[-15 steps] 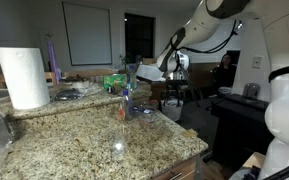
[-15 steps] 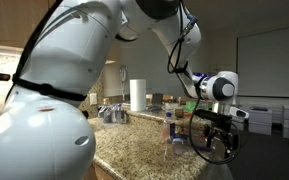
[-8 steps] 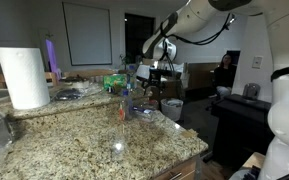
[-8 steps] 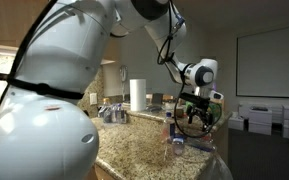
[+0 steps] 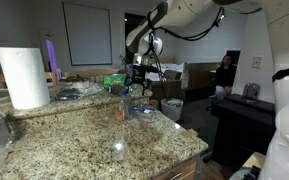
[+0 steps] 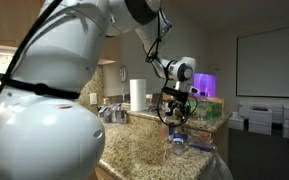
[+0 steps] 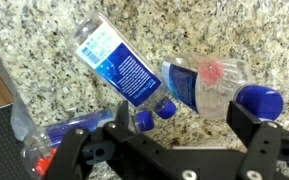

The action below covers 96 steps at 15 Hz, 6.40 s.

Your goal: Put three bottles inside the bin on the floor

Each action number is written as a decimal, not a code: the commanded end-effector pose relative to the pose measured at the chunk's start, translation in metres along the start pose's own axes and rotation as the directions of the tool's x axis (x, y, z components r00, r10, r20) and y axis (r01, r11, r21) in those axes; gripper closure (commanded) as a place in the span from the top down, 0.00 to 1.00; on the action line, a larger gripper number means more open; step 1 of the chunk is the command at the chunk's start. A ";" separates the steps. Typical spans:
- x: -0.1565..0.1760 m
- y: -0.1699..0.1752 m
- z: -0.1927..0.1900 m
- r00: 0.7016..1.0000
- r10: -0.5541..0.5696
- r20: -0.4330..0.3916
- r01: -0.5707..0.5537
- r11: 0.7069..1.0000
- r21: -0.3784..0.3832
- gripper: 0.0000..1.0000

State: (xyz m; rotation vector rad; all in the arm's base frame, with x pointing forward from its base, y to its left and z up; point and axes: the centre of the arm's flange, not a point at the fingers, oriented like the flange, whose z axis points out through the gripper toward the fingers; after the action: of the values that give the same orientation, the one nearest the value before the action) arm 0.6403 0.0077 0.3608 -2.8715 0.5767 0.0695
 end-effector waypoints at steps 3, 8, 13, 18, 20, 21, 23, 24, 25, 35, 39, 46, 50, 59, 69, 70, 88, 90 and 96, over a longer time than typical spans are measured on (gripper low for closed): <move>-0.010 -0.041 0.002 0.999 0.043 -0.001 -0.043 0.999 0.000 1.00; -0.012 -0.088 -0.029 0.997 -0.007 -0.075 0.009 1.000 0.025 1.00; -0.008 -0.088 -0.044 0.994 -0.011 -0.107 0.012 1.000 0.001 1.00; 0.004 -0.049 -0.016 0.996 0.026 -0.081 -0.028 0.999 -0.035 1.00; 0.004 -0.040 0.006 0.999 0.010 -0.053 -0.011 0.999 -0.035 1.00; 0.003 -0.034 0.022 0.999 -0.004 -0.037 0.002 0.999 -0.044 1.00; 0.000 -0.029 0.049 1.000 -0.020 -0.019 0.019 0.998 -0.068 1.00; -0.002 -0.028 0.061 0.999 -0.037 -0.016 0.035 0.996 -0.079 1.00; -0.004 -0.029 0.071 0.998 -0.059 -0.024 0.056 0.994 -0.098 1.00; -0.003 -0.031 0.108 0.940 -0.261 -0.218 0.216 0.953 -0.212 1.00; -0.006 -0.028 0.122 0.940 -0.271 -0.207 0.231 0.953 -0.198 1.00; -0.014 -0.016 0.113 0.953 -0.247 -0.174 0.212 0.957 -0.197 1.00; -0.021 -0.013 0.102 0.960 -0.230 -0.160 0.197 0.960 -0.199 1.00; -0.034 -0.033 0.119 0.949 -0.290 -0.127 0.262 0.945 -0.197 1.00; -0.030 -0.055 0.123 0.927 -0.345 -0.145 0.311 0.926 -0.214 1.00; -0.028 -0.057 0.124 0.923 -0.355 -0.148 0.319 0.922 -0.221 0.82; -0.005 -0.037 0.092 0.913 -0.345 -0.220 0.282 0.920 -0.270 0.10; -0.002 -0.029 0.060 0.903 -0.323 -0.283 0.253 0.933 -0.256 0.10; -0.013 0.015 -0.023 0.854 -0.281 -0.438 0.174 0.947 -0.269 0.10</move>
State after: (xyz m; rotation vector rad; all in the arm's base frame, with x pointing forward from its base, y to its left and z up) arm 0.6575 0.0160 0.3584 -3.1470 0.2712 -0.5532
